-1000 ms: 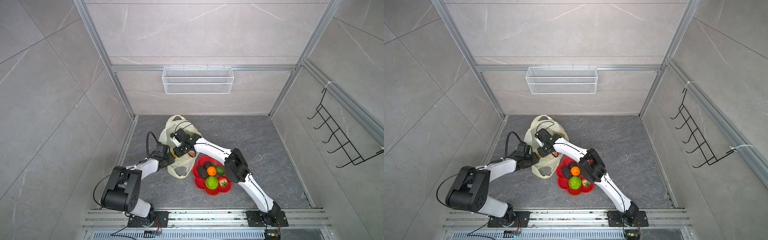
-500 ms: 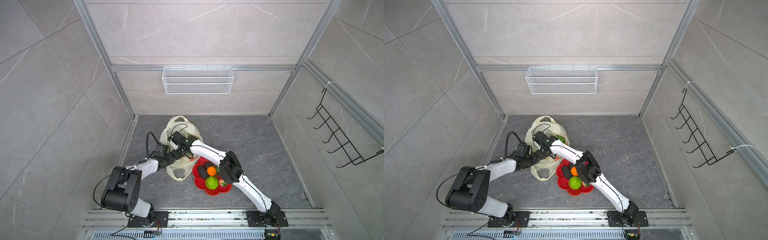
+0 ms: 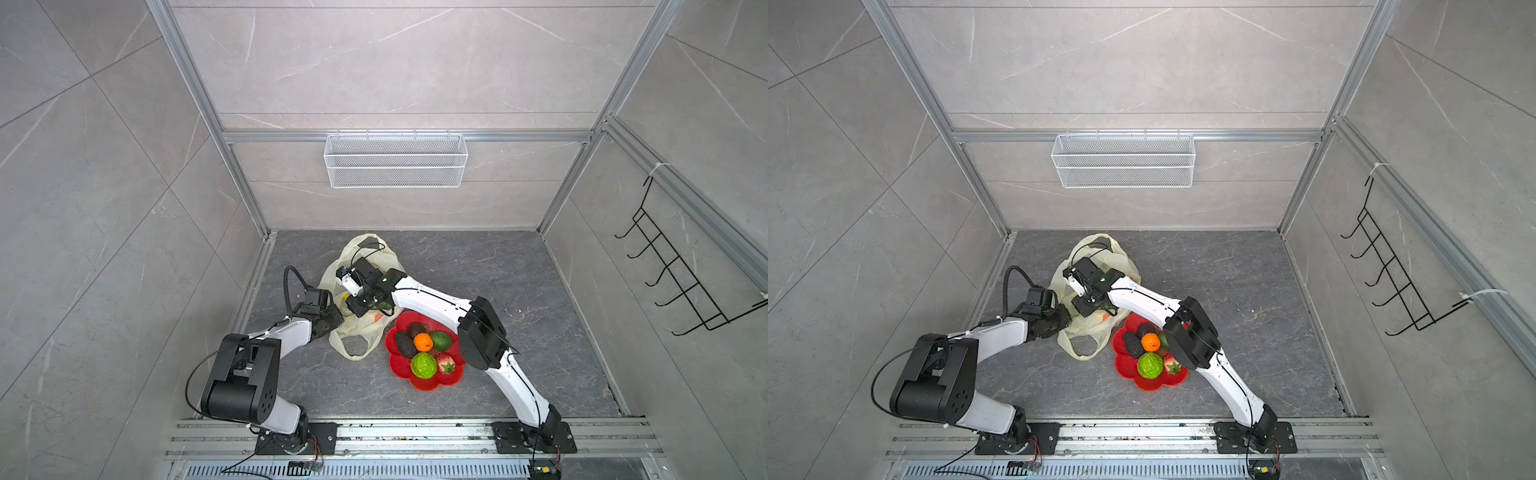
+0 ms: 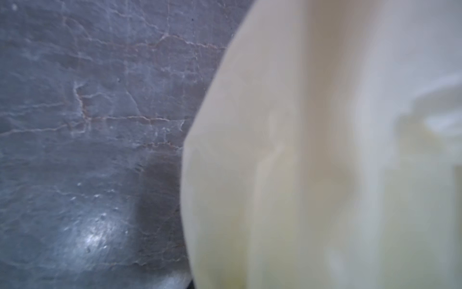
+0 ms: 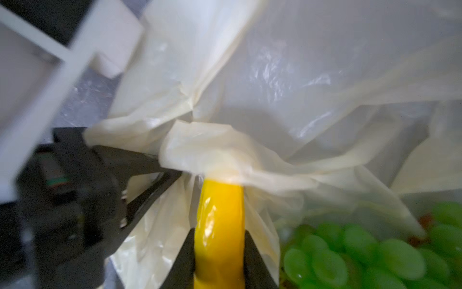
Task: Take the fake fruits out of the plastic bag
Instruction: 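Pull the banana up out of the bag with the right gripper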
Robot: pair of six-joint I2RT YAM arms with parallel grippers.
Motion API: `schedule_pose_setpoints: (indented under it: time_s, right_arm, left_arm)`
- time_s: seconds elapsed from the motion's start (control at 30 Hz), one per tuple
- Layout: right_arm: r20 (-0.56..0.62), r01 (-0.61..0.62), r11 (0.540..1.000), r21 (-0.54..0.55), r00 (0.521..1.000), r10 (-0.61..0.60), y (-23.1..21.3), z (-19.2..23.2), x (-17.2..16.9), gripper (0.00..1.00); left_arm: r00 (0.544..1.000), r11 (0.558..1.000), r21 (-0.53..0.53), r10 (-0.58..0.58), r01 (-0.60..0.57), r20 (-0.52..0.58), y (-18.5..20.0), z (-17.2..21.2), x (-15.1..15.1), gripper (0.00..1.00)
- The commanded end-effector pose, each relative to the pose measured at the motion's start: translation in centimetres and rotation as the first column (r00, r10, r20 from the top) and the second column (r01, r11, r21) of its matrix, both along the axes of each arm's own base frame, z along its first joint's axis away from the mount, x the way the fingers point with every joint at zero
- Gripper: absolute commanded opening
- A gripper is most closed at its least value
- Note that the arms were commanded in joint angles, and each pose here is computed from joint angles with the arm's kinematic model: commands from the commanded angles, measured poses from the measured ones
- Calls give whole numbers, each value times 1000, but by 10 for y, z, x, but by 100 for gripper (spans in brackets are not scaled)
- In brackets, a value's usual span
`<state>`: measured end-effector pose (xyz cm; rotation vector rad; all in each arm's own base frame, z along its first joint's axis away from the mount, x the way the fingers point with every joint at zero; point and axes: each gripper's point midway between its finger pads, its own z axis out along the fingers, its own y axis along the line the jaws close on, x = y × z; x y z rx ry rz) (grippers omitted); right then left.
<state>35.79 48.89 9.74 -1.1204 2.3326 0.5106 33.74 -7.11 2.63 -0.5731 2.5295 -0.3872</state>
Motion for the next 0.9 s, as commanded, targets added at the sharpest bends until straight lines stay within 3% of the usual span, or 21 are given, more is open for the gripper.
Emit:
schedule_pose_setpoints:
  time_s: [0.0,0.3,0.5,0.87]
  right_arm:
    - [88,-9,995,102,996,-1,10,46,5,23]
    - [112,23,992,121,993,-36,9,54,11,24]
    - [121,45,972,229,990,-74,18,96,18,23]
    - [112,104,955,277,984,-140,7,152,15,23]
  left_arm:
    - [1000,1000,-17,8,-8,30,0,8,4,12]
    - [999,1000,-14,5,-5,39,3,13,4,11]
    - [999,1000,-4,8,-8,32,4,11,5,11]
    - [999,999,28,30,-31,22,11,12,1,10]
